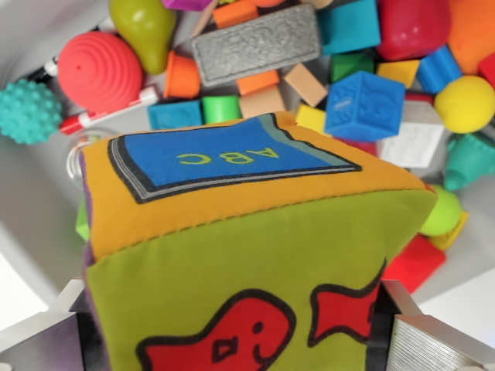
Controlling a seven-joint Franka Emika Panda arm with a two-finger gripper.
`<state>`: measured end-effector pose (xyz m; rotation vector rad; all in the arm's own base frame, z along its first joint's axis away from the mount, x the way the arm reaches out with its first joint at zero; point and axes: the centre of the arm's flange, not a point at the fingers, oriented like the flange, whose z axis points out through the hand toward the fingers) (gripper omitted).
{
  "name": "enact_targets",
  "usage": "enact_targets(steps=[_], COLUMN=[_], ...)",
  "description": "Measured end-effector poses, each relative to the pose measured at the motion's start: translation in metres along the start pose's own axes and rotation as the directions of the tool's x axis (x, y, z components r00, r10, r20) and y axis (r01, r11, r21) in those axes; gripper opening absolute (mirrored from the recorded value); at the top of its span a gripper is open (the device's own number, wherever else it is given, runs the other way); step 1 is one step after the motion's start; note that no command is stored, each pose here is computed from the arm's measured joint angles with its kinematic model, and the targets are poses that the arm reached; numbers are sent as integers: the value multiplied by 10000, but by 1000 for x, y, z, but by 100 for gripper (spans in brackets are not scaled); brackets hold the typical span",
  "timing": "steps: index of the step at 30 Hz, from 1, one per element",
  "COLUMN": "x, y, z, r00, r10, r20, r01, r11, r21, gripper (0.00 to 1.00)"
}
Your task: Pick an object from the bin
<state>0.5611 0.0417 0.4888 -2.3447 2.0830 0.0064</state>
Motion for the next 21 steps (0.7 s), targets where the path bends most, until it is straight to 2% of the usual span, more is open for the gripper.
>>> enact_targets(steps=[8,21], x=[0,0], y=[0,0], z=[-10,-10], r00=[10000,10000], r10=[0,0], r20=[0,2], r01=[0,0], r11=[10000,10000], r21=[-8,-19], gripper=[0,0])
